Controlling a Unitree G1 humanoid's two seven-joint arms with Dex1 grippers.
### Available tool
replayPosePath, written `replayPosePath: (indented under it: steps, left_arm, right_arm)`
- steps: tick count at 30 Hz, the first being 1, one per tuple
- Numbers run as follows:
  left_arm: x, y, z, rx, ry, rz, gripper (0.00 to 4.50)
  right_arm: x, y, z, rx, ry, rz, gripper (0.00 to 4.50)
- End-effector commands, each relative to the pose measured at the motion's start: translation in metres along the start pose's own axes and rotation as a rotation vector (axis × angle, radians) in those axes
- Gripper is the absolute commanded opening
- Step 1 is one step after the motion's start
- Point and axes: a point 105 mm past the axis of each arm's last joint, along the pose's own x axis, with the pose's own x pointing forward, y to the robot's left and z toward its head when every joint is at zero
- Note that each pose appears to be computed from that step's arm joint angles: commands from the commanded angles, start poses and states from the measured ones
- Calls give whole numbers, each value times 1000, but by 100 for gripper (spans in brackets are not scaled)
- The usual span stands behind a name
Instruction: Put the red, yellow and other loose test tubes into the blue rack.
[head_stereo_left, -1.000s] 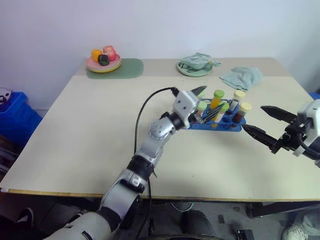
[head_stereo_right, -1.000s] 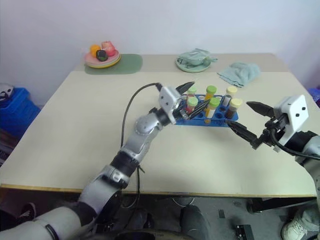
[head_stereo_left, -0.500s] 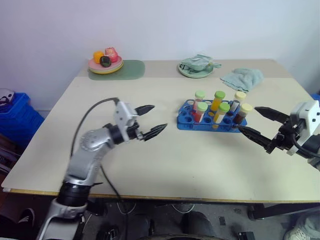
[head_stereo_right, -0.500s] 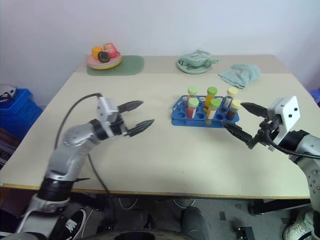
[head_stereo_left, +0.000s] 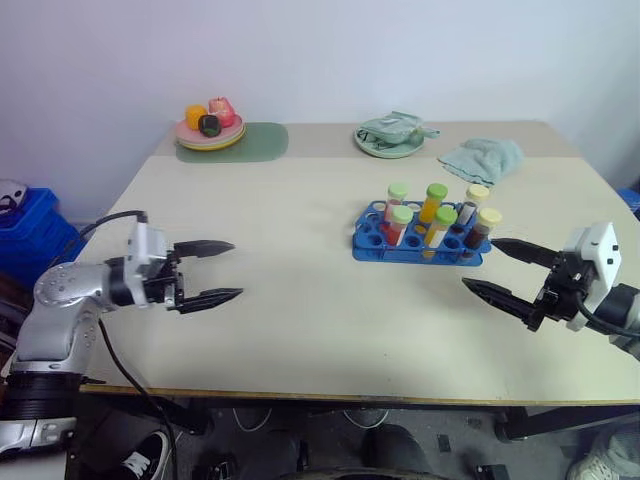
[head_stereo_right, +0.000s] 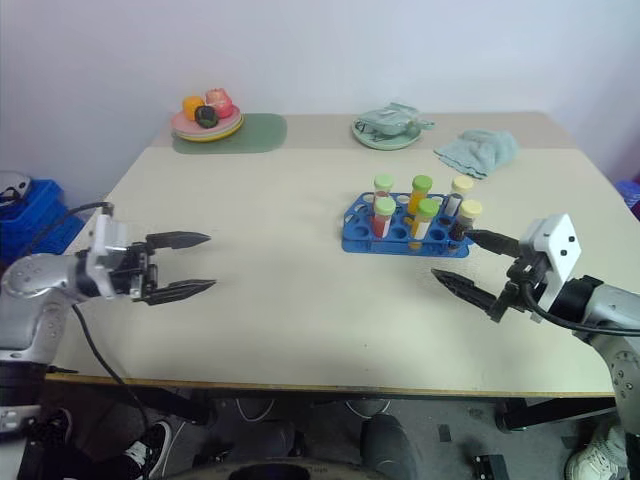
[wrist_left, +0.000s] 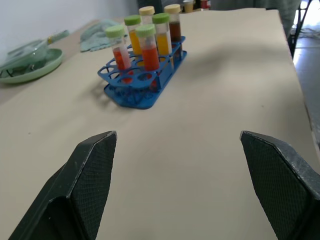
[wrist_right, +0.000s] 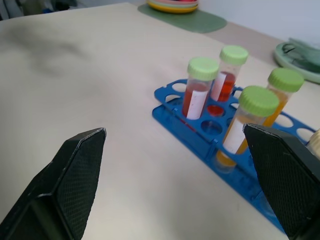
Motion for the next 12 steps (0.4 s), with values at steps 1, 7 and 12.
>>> replayPosePath:
  steps: [1, 7, 12]
  left_arm:
    - [-22, 12, 7, 64, -2, 35, 403]
    - [-35, 14, 7, 95, 3, 94, 403]
    - [-34, 2, 5, 82, -1, 90, 403]
  right_arm:
    - [-3, -3, 7, -42, -13, -5, 450]
    - [-1, -6, 6, -41, -21, -12, 450]
    - [2, -10, 6, -43, -15, 7, 450]
